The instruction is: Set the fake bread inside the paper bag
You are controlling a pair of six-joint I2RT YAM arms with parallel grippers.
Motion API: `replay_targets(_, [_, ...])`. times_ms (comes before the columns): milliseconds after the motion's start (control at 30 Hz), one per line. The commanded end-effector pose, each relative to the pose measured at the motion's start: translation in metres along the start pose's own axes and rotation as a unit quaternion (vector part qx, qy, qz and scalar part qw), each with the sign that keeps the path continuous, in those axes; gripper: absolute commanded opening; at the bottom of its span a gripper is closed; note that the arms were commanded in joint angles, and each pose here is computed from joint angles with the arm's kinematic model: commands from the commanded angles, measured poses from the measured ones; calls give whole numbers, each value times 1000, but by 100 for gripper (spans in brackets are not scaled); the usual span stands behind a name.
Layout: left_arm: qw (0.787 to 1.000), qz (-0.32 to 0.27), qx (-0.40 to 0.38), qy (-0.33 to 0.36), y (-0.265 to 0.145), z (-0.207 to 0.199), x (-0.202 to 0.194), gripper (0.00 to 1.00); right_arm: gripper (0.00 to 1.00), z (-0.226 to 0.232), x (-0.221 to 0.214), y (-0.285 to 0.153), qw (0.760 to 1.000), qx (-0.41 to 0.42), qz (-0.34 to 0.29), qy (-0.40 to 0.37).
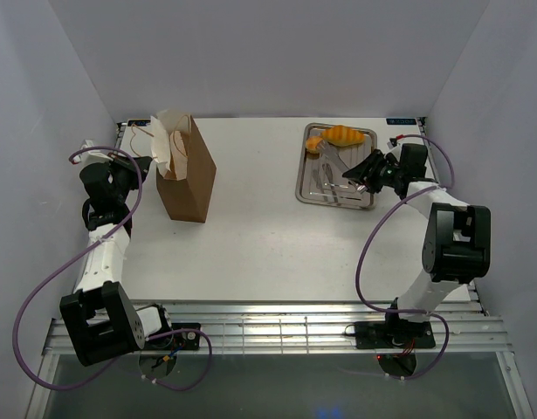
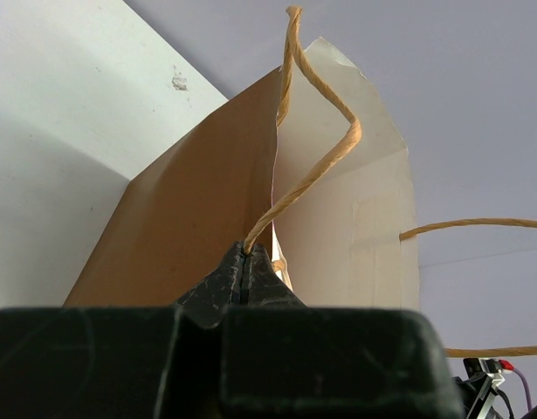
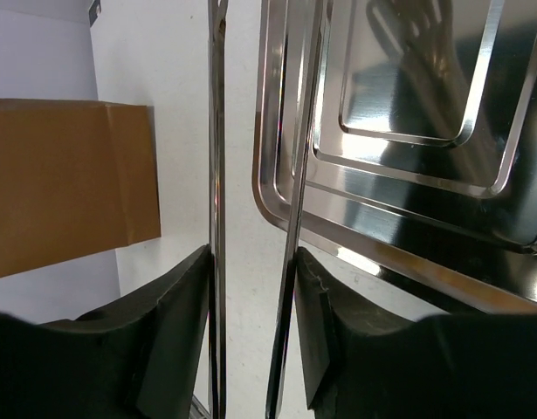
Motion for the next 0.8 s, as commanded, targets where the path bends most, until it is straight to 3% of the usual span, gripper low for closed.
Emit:
replay_targets(0, [1000,11,8,7,-3,2,-1,0,47,10,19,5,999,30,-31,-23])
replay_targets(767, [1000,12,13,9,-1,5,-2,0,49,-5,27,50,999,16,-21,-19])
Point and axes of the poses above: each gripper's point midway between its finger pads, its own y axis out along the fingers, its own z axis along the line the jaws close on, x = y × z, the point moved 9 cm from there along -y, back along the fingers, and after that the axes turned 15 degrees about -y, right-handed, at the moved point
